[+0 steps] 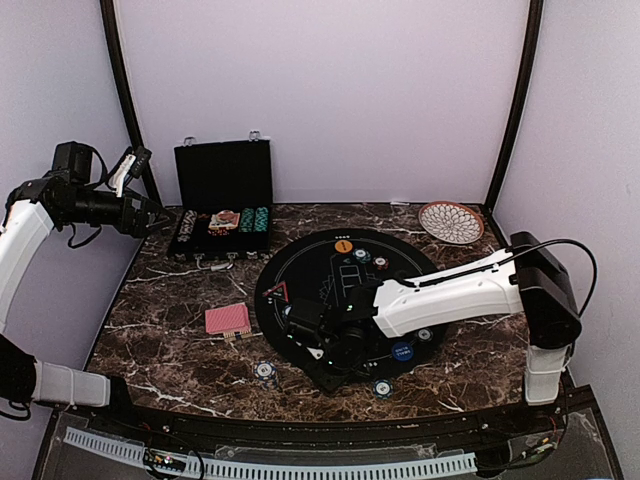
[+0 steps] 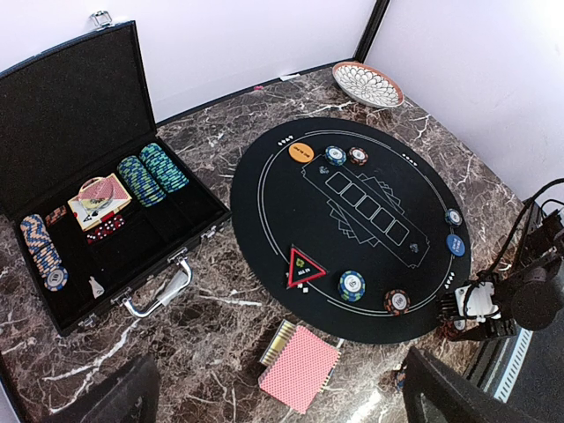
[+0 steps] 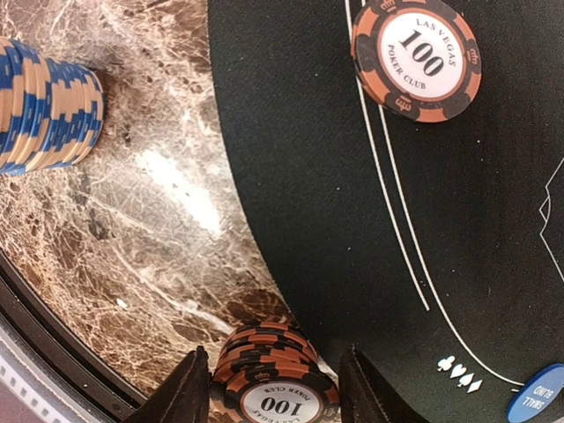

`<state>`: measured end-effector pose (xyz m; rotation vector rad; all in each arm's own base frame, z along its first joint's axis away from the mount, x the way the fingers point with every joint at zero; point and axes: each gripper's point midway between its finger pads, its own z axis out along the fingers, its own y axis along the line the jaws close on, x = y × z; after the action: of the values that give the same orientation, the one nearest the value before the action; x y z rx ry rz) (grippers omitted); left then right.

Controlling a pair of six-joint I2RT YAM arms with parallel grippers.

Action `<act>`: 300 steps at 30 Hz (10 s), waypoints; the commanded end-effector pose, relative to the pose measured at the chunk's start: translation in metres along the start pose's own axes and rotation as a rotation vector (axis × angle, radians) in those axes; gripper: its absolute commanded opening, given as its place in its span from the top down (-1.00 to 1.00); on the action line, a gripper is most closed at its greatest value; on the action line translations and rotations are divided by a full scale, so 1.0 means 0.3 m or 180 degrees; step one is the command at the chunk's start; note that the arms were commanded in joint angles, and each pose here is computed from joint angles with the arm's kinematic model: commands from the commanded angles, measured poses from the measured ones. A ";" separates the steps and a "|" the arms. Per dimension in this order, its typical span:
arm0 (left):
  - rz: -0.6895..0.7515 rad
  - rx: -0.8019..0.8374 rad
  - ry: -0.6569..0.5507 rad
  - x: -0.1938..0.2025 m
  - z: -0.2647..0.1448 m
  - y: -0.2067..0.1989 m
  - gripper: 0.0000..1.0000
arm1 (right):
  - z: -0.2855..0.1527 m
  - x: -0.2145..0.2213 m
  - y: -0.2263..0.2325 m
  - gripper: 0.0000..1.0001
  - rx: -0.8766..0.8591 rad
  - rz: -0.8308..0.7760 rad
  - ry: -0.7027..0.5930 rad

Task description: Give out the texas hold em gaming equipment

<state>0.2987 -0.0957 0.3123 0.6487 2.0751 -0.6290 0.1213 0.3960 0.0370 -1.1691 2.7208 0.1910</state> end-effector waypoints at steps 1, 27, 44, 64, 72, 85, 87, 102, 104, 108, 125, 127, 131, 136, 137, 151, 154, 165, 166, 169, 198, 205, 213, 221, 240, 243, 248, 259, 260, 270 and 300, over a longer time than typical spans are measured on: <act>0.0027 0.0028 0.0000 0.005 -0.023 -0.027 -0.98 | 0.023 0.011 -0.001 -0.04 0.0017 -0.0012 0.0020; 0.0022 0.0027 0.0002 0.006 -0.022 -0.025 -0.98 | -0.087 -0.035 -0.009 0.53 0.0043 0.0025 -0.0155; 0.0029 0.0044 -0.0011 0.002 -0.024 -0.030 -0.98 | -0.117 0.043 -0.274 0.53 0.0273 0.0576 -0.0162; 0.0043 0.0045 -0.0036 -0.014 -0.034 -0.035 -0.98 | 0.038 0.098 -0.380 0.56 0.0344 0.0734 0.0045; 0.0054 0.0025 -0.0013 -0.005 -0.030 -0.029 -0.97 | 0.045 0.093 -0.384 0.26 0.0373 0.0729 0.0051; 0.0057 0.0014 0.0008 0.009 -0.028 -0.029 -0.98 | 0.043 0.034 -0.376 0.23 0.0378 0.0684 -0.0014; 0.0060 0.0010 0.0013 0.013 -0.028 -0.030 -0.98 | 0.038 0.038 -0.378 0.18 0.0382 0.0690 -0.0017; 0.0054 0.0025 0.0008 0.009 -0.025 -0.029 -0.98 | -0.168 -0.111 -0.318 -0.36 0.0333 0.0594 -0.0468; 0.0059 0.0021 0.0015 0.012 -0.025 -0.028 -0.98 | -0.212 -0.163 -0.258 -0.37 0.0282 0.0488 -0.0582; 0.0064 0.0031 0.0021 0.014 -0.026 -0.032 -0.98 | -0.275 -0.258 -0.100 -0.50 0.0076 0.0226 -0.0776; 0.0081 0.0018 0.0031 0.020 -0.027 -0.031 -0.97 | -0.140 -0.348 0.277 -0.82 -0.0441 -0.0607 -0.0545; 0.0088 0.0018 0.0024 0.018 -0.028 -0.033 -0.98 | -0.126 -0.348 0.285 -0.81 -0.0442 -0.0637 -0.0517; 0.0093 0.0023 0.0021 0.017 -0.029 -0.034 -0.97 | -0.107 -0.349 0.295 -0.79 -0.0464 -0.0667 -0.0485; 0.0106 0.0019 0.0013 0.015 -0.032 -0.036 -0.98 | -0.084 -0.343 0.297 -0.71 -0.0453 -0.0705 -0.0421; 0.0107 0.0021 0.0011 0.014 -0.032 -0.037 -0.98 | -0.079 -0.341 0.298 -0.68 -0.0448 -0.0714 -0.0410; 0.0127 0.0019 0.0005 0.019 -0.045 -0.051 -0.97 | -0.018 -0.319 0.291 -0.37 -0.0403 -0.0732 -0.0302; 0.0138 0.0019 0.0000 0.018 -0.050 -0.056 -0.98 | -0.005 -0.313 0.287 -0.35 -0.0388 -0.0726 -0.0275; 0.0149 0.0028 -0.0008 0.021 -0.054 -0.063 -0.98 | 0.019 -0.303 0.284 -0.19 -0.0373 -0.0710 -0.0230; 0.0154 0.0026 -0.0011 0.020 -0.055 -0.064 -0.98 | 0.017 -0.304 0.285 -0.15 -0.0377 -0.0709 -0.0237; 0.0166 0.0018 -0.0015 0.019 -0.058 -0.065 -0.98 | 0.003 -0.312 0.288 0.02 -0.0390 -0.0703 -0.0272; 0.0168 -0.0002 -0.0017 0.013 -0.064 -0.065 -0.97 | -0.114 -0.340 0.315 -0.12 -0.0528 -0.0718 -0.0391; 0.0175 0.0005 -0.0014 0.017 -0.065 -0.068 -0.98 | -0.106 -0.332 0.314 -0.06 -0.0512 -0.0715 -0.0364; 0.0175 0.0013 -0.0029 0.012 -0.066 -0.071 -0.97 | -0.085 -0.314 0.295 -0.06 -0.0429 -0.0746 -0.0288; 0.0175 0.0009 -0.0028 0.011 -0.067 -0.071 -0.98 | -0.085 -0.317 0.297 0.14 -0.0432 -0.0759 -0.0303; 0.0170 0.0021 -0.0030 0.010 -0.067 -0.071 -0.97 | -0.157 -0.379 0.270 0.76 -0.0267 -0.0785 -0.0589; 0.0167 0.0019 -0.0027 0.010 -0.066 -0.070 -0.97 | -0.190 -0.392 0.271 0.80 -0.0274 -0.0770 -0.0663; 0.0171 0.0017 -0.0034 0.008 -0.067 -0.071 -0.97 | -0.242 -0.406 0.277 0.87 -0.0344 -0.0725 -0.0762; 0.0169 0.0018 -0.0030 0.007 -0.067 -0.071 -0.97 | -0.361 -0.450 0.172 0.91 -0.0466 -0.0386 -0.0964; 0.0170 0.0021 -0.0033 0.006 -0.068 -0.071 -0.97 | -0.364 -0.456 0.130 0.91 -0.0394 -0.0317 -0.0976; 0.0172 0.0020 -0.0023 0.009 -0.066 -0.070 -0.98 | -0.357 -0.481 -0.423 0.91 0.0234 0.0625 -0.1073; 0.0150 0.0039 0.0002 0.005 -0.049 -0.054 -0.98 | -0.025 -0.323 -1.187 0.95 0.0759 0.1832 -0.0583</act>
<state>0.2820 -0.0965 0.3158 0.6868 2.0677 -0.6089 0.4402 0.2179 0.0600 -0.2791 2.7436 0.0053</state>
